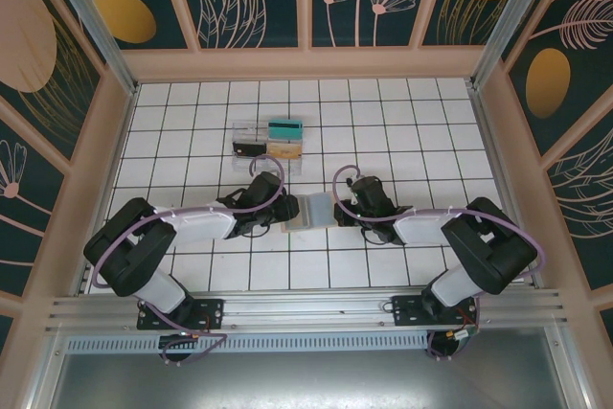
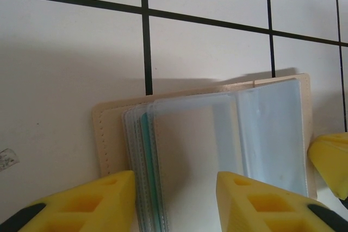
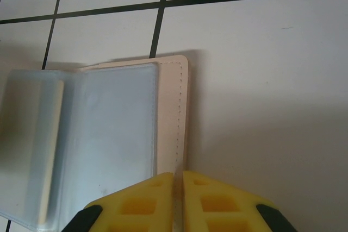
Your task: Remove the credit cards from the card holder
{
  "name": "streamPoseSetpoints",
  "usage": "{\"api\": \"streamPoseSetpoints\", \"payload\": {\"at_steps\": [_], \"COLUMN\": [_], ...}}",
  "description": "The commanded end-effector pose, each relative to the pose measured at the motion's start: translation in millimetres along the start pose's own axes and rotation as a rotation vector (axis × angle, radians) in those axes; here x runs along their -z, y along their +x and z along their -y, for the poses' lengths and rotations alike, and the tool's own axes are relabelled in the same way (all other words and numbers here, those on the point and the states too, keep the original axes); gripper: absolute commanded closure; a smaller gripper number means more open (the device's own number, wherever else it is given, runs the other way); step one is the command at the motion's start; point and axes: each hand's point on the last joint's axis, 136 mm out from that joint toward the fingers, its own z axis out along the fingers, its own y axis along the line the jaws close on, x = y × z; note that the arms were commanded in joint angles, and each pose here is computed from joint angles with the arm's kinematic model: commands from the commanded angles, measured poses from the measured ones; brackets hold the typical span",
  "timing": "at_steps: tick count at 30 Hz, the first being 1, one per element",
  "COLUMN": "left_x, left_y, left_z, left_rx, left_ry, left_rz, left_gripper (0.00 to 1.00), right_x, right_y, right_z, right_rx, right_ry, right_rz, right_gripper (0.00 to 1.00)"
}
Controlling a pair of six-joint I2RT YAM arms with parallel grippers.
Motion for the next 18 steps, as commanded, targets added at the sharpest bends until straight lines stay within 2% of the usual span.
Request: {"api": "streamPoseSetpoints", "payload": {"at_steps": [1, 10, 15, 18], "left_x": [10.2, 13.7, 19.1, 22.3], "left_y": [-7.6, 0.3, -4.4, -7.3], "left_z": [17.0, 14.9, 2.3, 9.6], "left_rx": [-0.004, -0.013, -0.001, -0.013], "left_ry": [0.038, 0.013, -0.062, -0.032], "left_rz": [0.024, 0.008, 0.039, 0.046], "left_gripper": [0.56, 0.57, 0.56, 0.56], "right_x": [-2.3, -2.5, -2.8, -2.7], "right_y": [-2.9, -2.9, -3.0, -2.5], "right_z": [-6.8, -6.5, -7.0, -7.1], "right_rx": [0.007, 0.005, 0.005, 0.004], "right_ry": [-0.010, -0.009, -0.010, -0.012], "right_rz": [-0.010, -0.010, -0.011, -0.012], "right_gripper": [0.87, 0.88, 0.88, 0.88]}}
